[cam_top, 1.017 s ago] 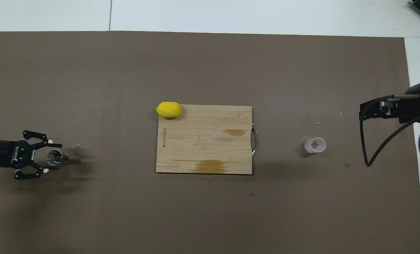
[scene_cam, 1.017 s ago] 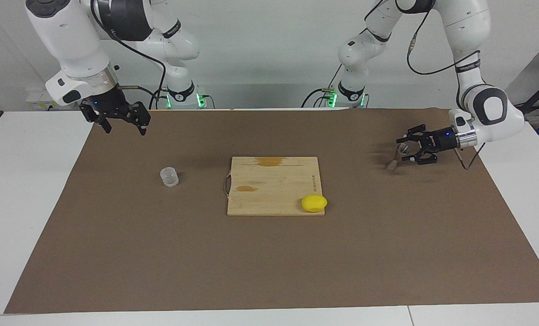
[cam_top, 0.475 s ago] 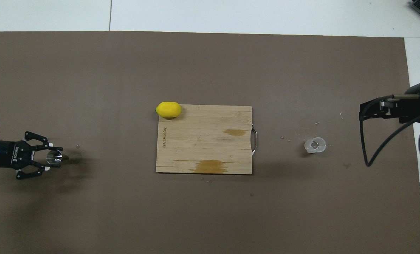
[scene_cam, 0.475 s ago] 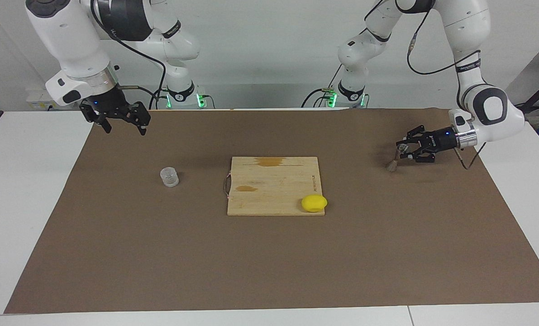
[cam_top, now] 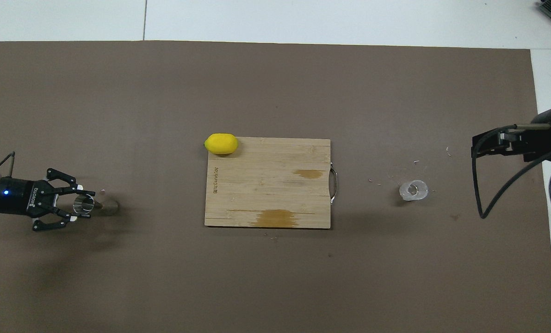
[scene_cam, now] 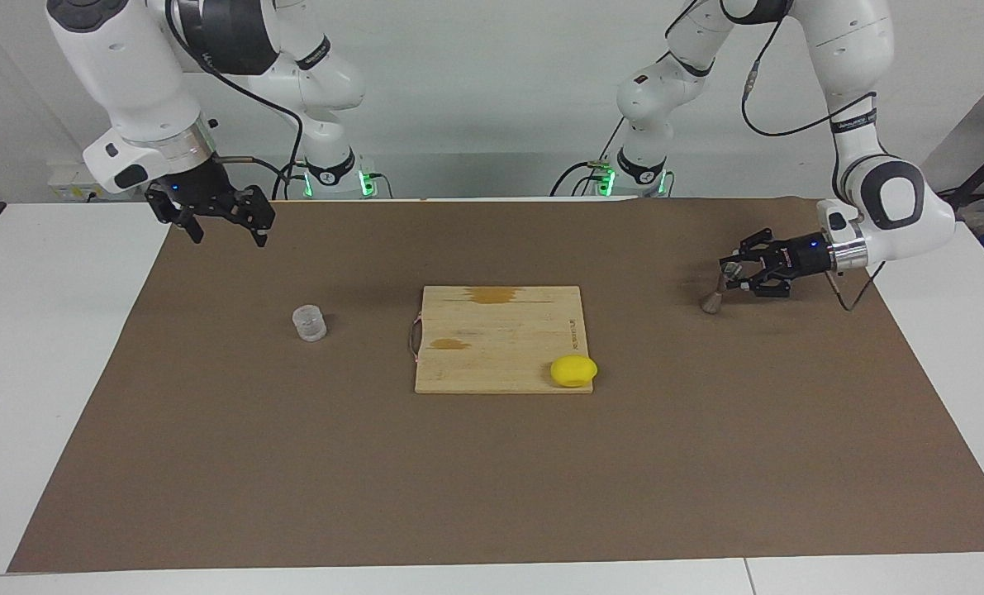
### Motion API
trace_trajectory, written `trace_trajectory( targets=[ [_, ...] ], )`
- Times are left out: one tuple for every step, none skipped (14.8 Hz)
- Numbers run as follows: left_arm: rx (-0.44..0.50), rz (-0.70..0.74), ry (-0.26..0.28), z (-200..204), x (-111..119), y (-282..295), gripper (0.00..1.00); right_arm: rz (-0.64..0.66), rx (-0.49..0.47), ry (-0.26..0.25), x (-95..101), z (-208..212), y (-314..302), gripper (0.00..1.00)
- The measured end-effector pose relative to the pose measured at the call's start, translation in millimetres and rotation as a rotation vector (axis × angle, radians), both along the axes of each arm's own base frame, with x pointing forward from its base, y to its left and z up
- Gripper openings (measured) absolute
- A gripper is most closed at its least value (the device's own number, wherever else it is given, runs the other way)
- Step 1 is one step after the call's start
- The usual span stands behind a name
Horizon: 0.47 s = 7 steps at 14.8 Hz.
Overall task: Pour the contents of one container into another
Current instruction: 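Carry the dark cup with the left gripper onto the cutting board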
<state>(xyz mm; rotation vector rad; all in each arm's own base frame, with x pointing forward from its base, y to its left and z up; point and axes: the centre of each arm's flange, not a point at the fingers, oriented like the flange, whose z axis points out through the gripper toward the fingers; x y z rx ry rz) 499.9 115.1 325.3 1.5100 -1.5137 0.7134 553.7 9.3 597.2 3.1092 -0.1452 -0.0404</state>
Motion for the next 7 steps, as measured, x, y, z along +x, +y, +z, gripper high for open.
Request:
trace_trajectory(
  targets=[
    [-0.008, -0.001, 0.018, 5.5, 2.1, -10.4, 0.50, 0.000, 0.000, 0.000, 0.0, 0.0, 0.0, 1.00],
    [-0.013, 0.005, 0.040, 11.5, 4.5, -20.6, 0.50, 0.000, 0.000, 0.000, 0.0, 0.0, 0.0, 1.00],
    [-0.014, 0.012, 0.061, 17.3, 6.6, -31.0, 0.50, 0.000, 0.000, 0.000, 0.0, 0.0, 0.0, 1.00],
    [-0.021, 0.016, 0.078, 22.7, 8.8, -43.3, 0.50, 0.000, 0.000, 0.000, 0.0, 0.0, 0.0, 1.00],
    [-0.033, 0.018, 0.091, 27.4, 10.5, -57.3, 0.50, 0.000, 0.000, 0.000, 0.0, 0.0, 0.0, 1.00],
    [-0.046, 0.020, 0.108, 31.0, 11.1, -72.9, 0.50, 0.000, 0.000, 0.000, 0.0, 0.0, 0.0, 1.00],
    [-0.061, 0.025, 0.126, 33.4, 10.9, -89.9, 0.50, 0.000, 0.000, 0.000, 0.0, 0.0, 0.0, 1.00]
  ],
)
